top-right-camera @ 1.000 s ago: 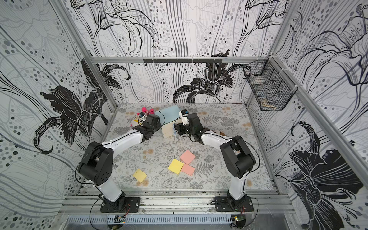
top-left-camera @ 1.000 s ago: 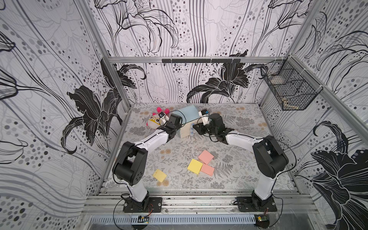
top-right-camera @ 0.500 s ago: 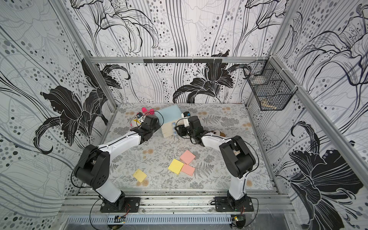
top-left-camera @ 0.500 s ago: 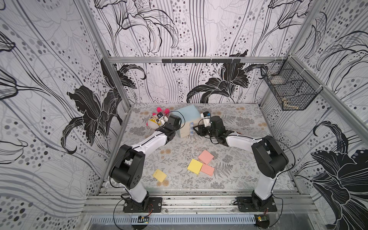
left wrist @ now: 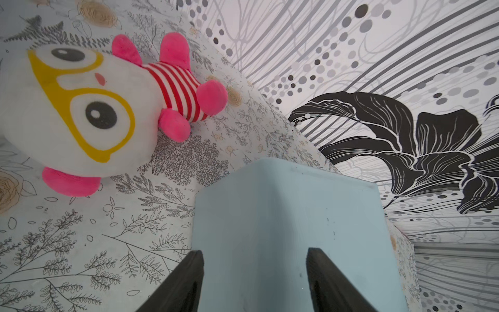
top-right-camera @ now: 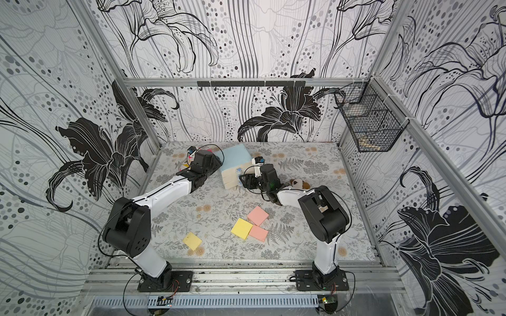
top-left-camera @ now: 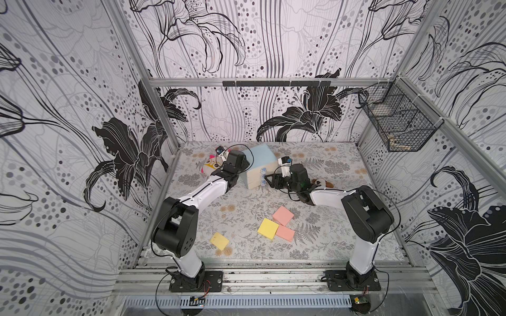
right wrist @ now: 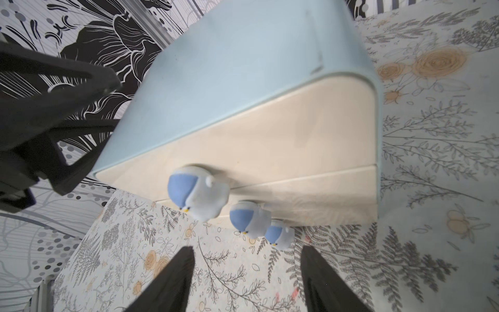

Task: Please put the sticky notes in the drawer by color
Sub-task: Close the drawer in the storage box, then open the drawer in the storage box.

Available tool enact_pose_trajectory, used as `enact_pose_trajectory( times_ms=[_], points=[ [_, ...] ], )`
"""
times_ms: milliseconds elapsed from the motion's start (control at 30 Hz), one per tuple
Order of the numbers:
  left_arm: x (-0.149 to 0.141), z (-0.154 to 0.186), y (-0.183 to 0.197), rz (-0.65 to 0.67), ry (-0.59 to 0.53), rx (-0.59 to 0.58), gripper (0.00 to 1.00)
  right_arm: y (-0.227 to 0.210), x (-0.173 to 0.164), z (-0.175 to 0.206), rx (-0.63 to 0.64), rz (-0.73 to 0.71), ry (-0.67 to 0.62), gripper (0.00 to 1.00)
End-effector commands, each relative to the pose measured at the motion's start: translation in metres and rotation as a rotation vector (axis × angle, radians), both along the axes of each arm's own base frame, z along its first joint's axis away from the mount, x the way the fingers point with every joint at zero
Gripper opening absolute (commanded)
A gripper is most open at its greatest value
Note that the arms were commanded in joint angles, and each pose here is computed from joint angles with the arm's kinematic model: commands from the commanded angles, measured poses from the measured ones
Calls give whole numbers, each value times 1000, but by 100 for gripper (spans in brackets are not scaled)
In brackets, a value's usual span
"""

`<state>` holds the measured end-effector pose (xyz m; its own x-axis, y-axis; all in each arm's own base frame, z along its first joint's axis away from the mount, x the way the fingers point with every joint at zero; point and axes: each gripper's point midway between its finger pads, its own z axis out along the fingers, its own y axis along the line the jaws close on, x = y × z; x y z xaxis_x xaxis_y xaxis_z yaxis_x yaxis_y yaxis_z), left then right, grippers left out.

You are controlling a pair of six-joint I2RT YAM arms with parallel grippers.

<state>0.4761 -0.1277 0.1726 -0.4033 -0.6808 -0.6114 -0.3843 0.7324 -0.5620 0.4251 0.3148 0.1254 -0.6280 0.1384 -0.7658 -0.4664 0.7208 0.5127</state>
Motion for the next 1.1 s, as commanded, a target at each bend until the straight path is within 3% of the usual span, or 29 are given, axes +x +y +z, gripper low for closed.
enact_pose_trajectory(
  times_ms=[0,333,1067],
  points=[
    [6,-1,-4,-24,0,-14,56,10,10,7,30,12,-29,64],
    [0,-24,0,-16,46,-19,45,21,18,1,67,26,-10,59],
    [-4,-42,-3,-25,85,-33,41,35,32,-20,59,13,44,46]
  ],
)
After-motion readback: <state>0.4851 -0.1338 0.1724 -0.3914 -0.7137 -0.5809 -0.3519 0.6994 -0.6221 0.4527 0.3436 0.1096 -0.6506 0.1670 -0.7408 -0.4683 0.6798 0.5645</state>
